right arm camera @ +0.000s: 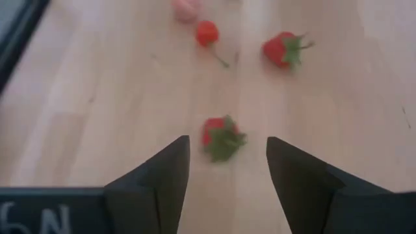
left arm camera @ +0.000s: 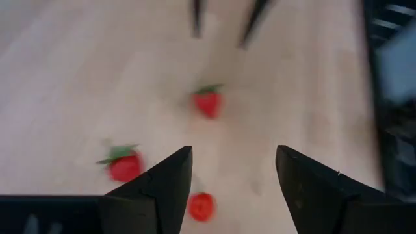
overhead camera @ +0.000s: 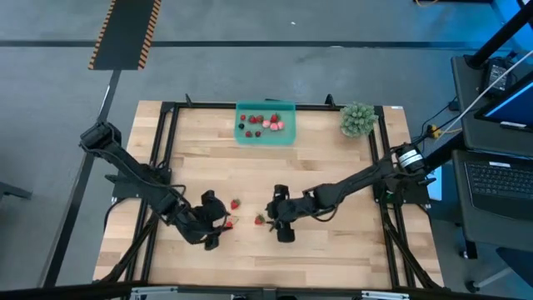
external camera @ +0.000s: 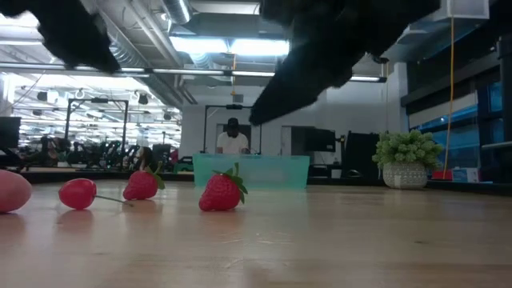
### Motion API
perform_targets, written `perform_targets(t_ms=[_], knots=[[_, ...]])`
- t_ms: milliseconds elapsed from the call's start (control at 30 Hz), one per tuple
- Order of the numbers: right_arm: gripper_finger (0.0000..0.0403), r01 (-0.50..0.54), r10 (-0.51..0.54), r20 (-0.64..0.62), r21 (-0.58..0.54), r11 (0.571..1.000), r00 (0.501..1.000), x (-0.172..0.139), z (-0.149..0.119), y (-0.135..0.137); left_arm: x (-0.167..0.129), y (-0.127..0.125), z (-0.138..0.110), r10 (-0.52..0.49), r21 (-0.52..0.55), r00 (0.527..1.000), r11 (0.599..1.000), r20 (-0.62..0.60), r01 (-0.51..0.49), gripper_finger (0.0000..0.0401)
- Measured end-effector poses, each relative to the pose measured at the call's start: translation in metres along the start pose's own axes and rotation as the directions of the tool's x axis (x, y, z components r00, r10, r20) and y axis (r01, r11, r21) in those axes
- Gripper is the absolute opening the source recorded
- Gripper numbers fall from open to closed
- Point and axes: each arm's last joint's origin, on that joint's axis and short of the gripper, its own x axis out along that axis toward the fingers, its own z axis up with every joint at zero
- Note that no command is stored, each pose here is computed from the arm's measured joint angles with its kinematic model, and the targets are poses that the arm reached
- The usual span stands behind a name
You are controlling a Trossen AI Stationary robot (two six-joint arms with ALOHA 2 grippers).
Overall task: Pick and placing Produce into tupperware
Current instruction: Put the red strawberry into the green container
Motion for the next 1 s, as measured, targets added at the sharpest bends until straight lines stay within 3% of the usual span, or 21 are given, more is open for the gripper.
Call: perform_targets(t_ms=[167, 367, 633, 1000], knots=[[0.0198, 0.027, -0.026, -0.026, 0.052, 0.998, 0.999, 0.005, -0.004, -0.014, 0.026, 0.013, 0.000, 0.119, -0.147, 0.992, 0.981, -0.039, -0.123, 0.0212], [0.0196, -0.051, 0.055, -0.040, 0.101, 0.994, 0.998, 0.007, -0.003, -0.024, 0.057, 0.042, 0.008, 0.219, -0.203, 0.967, 0.949, -0.128, -0.241, 0.0212], [0.0196, -0.054, 0.058, -0.045, 0.088, 0.995, 0.997, 0.007, -0.003, -0.025, 0.067, 0.063, 0.016, 0.252, -0.202, 0.949, 0.936, -0.188, -0.289, 0.0212], [0.0196, -0.054, 0.058, -0.043, 0.096, 0.994, 0.997, 0.007, -0.003, -0.025, 0.087, 0.076, 0.009, 0.281, -0.182, 0.919, 0.924, -0.277, -0.338, 0.0211]])
